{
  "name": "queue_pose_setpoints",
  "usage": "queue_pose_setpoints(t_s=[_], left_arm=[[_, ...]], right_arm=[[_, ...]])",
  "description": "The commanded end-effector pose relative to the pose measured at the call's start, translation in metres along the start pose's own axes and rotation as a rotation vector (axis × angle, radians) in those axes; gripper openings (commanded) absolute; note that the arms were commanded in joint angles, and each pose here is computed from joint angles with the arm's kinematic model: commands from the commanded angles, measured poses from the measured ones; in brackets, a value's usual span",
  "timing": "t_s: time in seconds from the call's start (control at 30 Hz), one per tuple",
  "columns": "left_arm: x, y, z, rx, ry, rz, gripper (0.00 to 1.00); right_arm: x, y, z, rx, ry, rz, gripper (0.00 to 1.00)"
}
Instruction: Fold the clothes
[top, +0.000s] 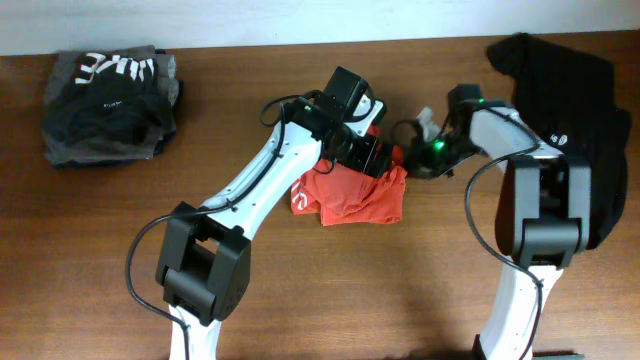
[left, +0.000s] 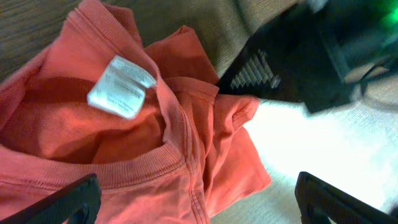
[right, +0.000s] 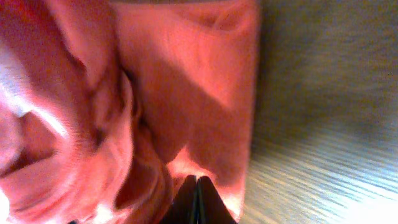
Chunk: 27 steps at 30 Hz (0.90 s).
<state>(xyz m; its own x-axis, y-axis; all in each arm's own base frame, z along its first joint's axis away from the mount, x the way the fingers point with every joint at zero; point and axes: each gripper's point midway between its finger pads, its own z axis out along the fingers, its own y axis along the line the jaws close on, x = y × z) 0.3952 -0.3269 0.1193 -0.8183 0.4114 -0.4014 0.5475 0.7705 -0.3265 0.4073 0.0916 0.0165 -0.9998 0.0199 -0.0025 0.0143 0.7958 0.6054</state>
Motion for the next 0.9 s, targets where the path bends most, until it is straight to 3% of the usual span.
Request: queue_pose_setpoints(t_s=[0.0, 0.23, 0.33, 0.47, 0.67, 0.8, 0.87], left_arm=[[-0.024, 0.017, -0.018, -0.011, -0.06, -0.028, 0.99], [-0.057, 0.079, -0.094, -0.08, -0.162, -0.146, 0.99], [-0.062, 0.118, -0.127, -0.121, -0.207, -0.215, 0.99], [-0.047, 0.166, -0.15, -0.171, -0.201, -0.291, 0.99], [-0.014, 0.204, -0.165, -0.232, -0.128, -0.363, 0.99], [-0.005, 0.212, -0.168, -0.277, -0.101, -0.376, 0.99], [-0.004, 0.212, -0.167, -0.277, -0.095, -0.362, 0.99]], right_arm=[[-0.032, 0.016, -0.058, -0.031, -0.148, -0.052, 0.04], [-0.03, 0.035, -0.098, -0.027, -0.199, -0.067, 0.04], [-0.015, 0.05, -0.085, -0.033, -0.132, -0.077, 0.13], [0.009, 0.08, -0.058, -0.039, -0.022, -0.124, 0.31], [0.028, 0.108, -0.021, 0.004, 0.053, -0.1, 0.35], [0.033, 0.097, 0.006, 0.153, 0.044, 0.003, 0.49], [0.037, 0.097, 0.014, 0.163, 0.049, 0.025, 0.5]])
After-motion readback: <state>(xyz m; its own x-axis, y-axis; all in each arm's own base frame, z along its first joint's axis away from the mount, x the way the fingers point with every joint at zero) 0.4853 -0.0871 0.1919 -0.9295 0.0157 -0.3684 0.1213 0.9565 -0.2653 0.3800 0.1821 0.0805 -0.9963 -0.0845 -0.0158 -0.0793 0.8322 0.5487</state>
